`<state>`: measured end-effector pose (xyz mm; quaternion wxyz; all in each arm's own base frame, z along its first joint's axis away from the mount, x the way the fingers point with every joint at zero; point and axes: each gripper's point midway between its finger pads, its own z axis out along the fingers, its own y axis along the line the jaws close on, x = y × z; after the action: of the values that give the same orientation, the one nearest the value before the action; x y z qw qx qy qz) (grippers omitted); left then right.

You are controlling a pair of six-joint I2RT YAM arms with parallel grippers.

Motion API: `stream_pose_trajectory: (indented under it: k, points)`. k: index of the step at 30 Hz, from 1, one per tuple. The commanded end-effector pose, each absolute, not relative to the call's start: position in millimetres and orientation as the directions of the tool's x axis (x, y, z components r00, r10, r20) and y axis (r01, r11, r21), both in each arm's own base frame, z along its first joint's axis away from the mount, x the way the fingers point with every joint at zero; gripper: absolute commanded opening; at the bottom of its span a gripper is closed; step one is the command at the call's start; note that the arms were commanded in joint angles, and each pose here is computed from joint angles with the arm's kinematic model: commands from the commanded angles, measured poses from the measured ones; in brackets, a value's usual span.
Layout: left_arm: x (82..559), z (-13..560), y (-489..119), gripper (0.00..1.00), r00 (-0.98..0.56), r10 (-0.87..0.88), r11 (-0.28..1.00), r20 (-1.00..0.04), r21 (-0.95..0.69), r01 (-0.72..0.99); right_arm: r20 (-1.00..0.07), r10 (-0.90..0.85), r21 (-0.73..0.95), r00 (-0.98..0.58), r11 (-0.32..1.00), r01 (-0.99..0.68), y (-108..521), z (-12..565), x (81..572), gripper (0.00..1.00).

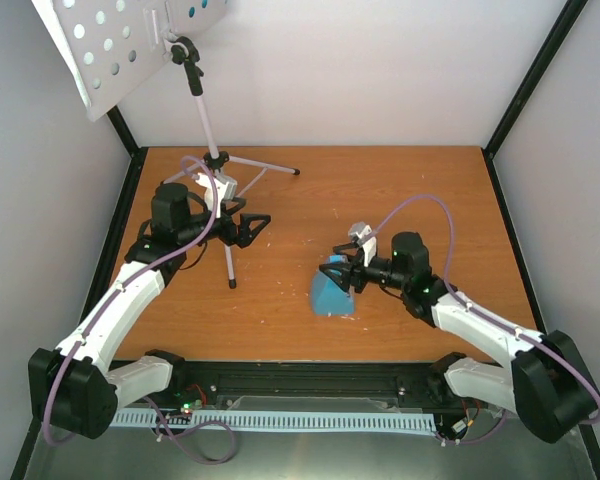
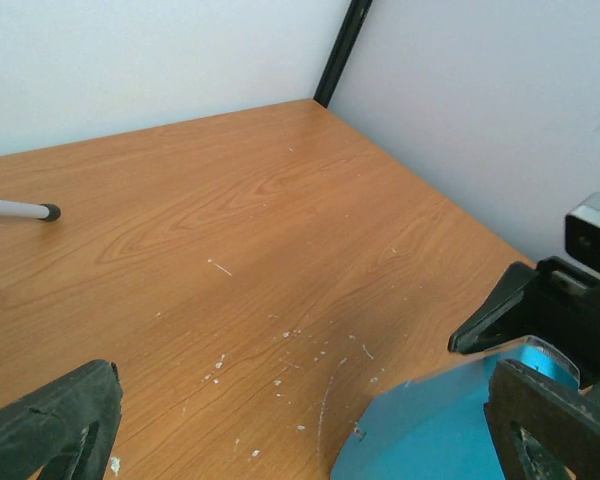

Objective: Pack up the instrument practice props

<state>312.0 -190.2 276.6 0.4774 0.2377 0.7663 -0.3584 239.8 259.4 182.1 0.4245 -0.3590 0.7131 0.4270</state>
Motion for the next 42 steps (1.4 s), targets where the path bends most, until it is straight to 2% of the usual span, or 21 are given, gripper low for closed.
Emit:
stream_pose_trajectory:
  k: [1, 5, 9, 13, 17, 23, 33, 38, 42]
  points:
    - [316.7, 278.4, -182.3, 0.99, -0.416, 0.017, 0.663, -0.909, -0.301, 0.686, -0.915, -0.056, 0.226, -0.399, 0.749, -0.623, 219.6, 163.3, 283.0, 0.69]
    - [316.6, 278.4, -181.3, 0.99, -0.413, 0.017, 0.668, -0.911, -0.297, 0.682, -0.936, -0.058, 0.172, -0.348, 0.785, -0.595, 218.6, 173.5, 285.4, 0.72]
    - [316.9, 278.8, -179.6, 0.99, -0.41, 0.015, 0.677, -0.912, -0.292, 0.676, -0.918, -0.091, 0.159, -0.387, 0.807, -0.568, 215.9, 164.5, 288.6, 0.74]
    - [316.3, 277.8, -179.6, 0.99, -0.411, 0.015, 0.676, -0.912, -0.293, 0.676, -0.914, -0.176, 0.169, -0.366, 0.655, -0.736, 242.4, 161.8, 262.0, 0.9]
    - [316.2, 277.3, -179.5, 0.99, -0.412, 0.017, 0.676, -0.911, -0.293, 0.676, -0.899, -0.213, 0.215, -0.383, 0.546, -0.809, 257.0, 159.2, 243.2, 0.91]
    - [316.0, 276.8, -178.6, 1.0, -0.41, 0.018, 0.68, -0.912, -0.29, 0.673, -0.863, -0.2, 0.323, -0.463, 0.487, -0.812, 261.0, 158.6, 222.7, 0.92]
    - [318.0, 273.4, -180.0, 0.99, -0.421, 0.021, 0.677, -0.907, -0.298, 0.674, -0.824, -0.246, 0.351, -0.51, 0.485, -0.801, 258.6, 141.3, 197.8, 0.88]
    - [318.7, 272.4, -178.8, 0.99, -0.422, 0.021, 0.684, -0.906, -0.295, 0.668, -0.854, -0.239, 0.273, -0.462, 0.55, -0.789, 261.9, 145.4, 214.4, 0.78]
    - [320.3, 272.1, -176.7, 0.99, -0.42, 0.02, 0.696, -0.907, -0.289, 0.657, -0.868, -0.222, 0.2, -0.444, 0.663, -0.721, 251.6, 145.9, 231.2, 0.71]
